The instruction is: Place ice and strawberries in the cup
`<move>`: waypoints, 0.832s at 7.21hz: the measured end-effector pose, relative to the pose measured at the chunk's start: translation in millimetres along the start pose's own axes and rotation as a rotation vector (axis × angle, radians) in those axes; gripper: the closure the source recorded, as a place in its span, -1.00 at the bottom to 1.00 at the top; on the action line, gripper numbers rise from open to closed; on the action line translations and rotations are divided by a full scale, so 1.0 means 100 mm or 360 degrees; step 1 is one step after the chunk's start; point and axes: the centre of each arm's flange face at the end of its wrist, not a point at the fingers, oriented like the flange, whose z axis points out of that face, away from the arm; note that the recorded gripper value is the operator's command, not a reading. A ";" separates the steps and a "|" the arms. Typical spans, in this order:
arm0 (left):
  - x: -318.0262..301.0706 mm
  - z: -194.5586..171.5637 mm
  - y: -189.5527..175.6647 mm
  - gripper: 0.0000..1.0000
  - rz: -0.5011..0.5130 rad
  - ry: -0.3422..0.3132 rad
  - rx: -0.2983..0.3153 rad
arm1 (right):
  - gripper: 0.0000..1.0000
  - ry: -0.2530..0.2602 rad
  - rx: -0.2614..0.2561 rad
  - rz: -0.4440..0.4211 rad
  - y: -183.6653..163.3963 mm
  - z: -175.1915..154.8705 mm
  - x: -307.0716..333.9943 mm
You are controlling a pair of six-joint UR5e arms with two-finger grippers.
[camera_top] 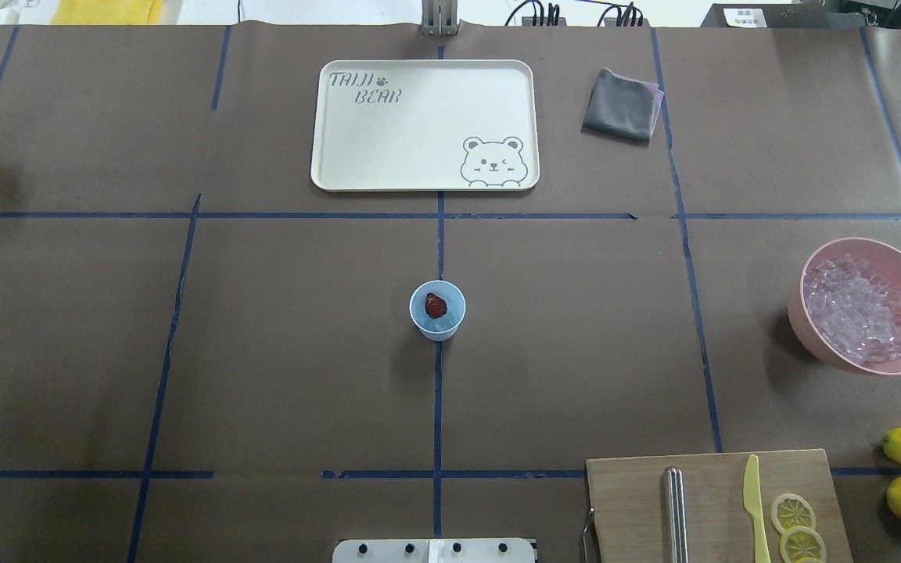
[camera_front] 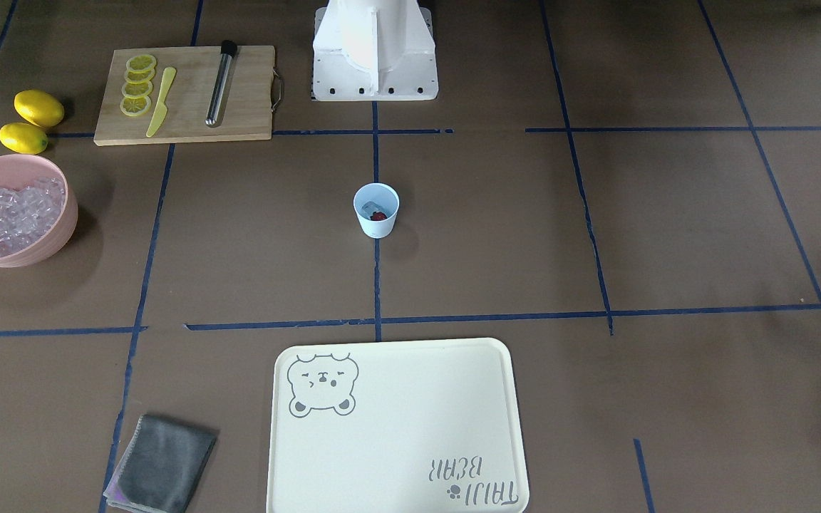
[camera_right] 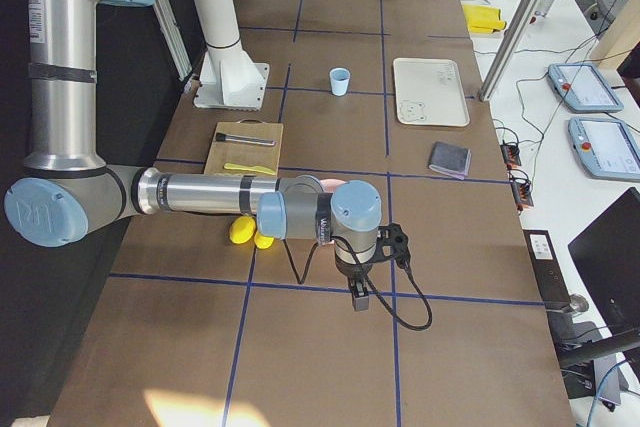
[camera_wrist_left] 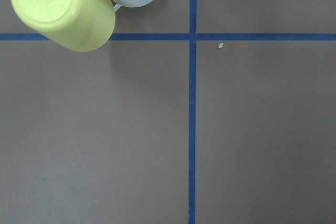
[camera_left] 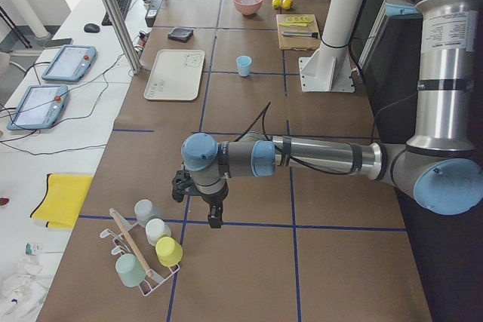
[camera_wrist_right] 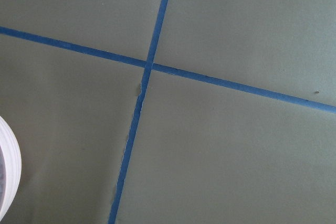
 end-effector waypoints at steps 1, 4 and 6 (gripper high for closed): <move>-0.02 0.01 0.02 -1.00 0.0007 0.0002 0.0009 | -1.00 0.0006 0.0002 0.0002 -0.01 -0.01 0.00; -0.07 0.03 0.04 -1.00 -0.0009 -0.0009 0.0007 | -1.00 0.0006 0.0012 0.0000 -0.03 -0.03 -0.01; -0.14 0.09 0.07 -1.00 -0.0030 -0.0010 -0.0012 | -1.00 0.0007 0.0008 0.0002 0.00 -0.03 -0.01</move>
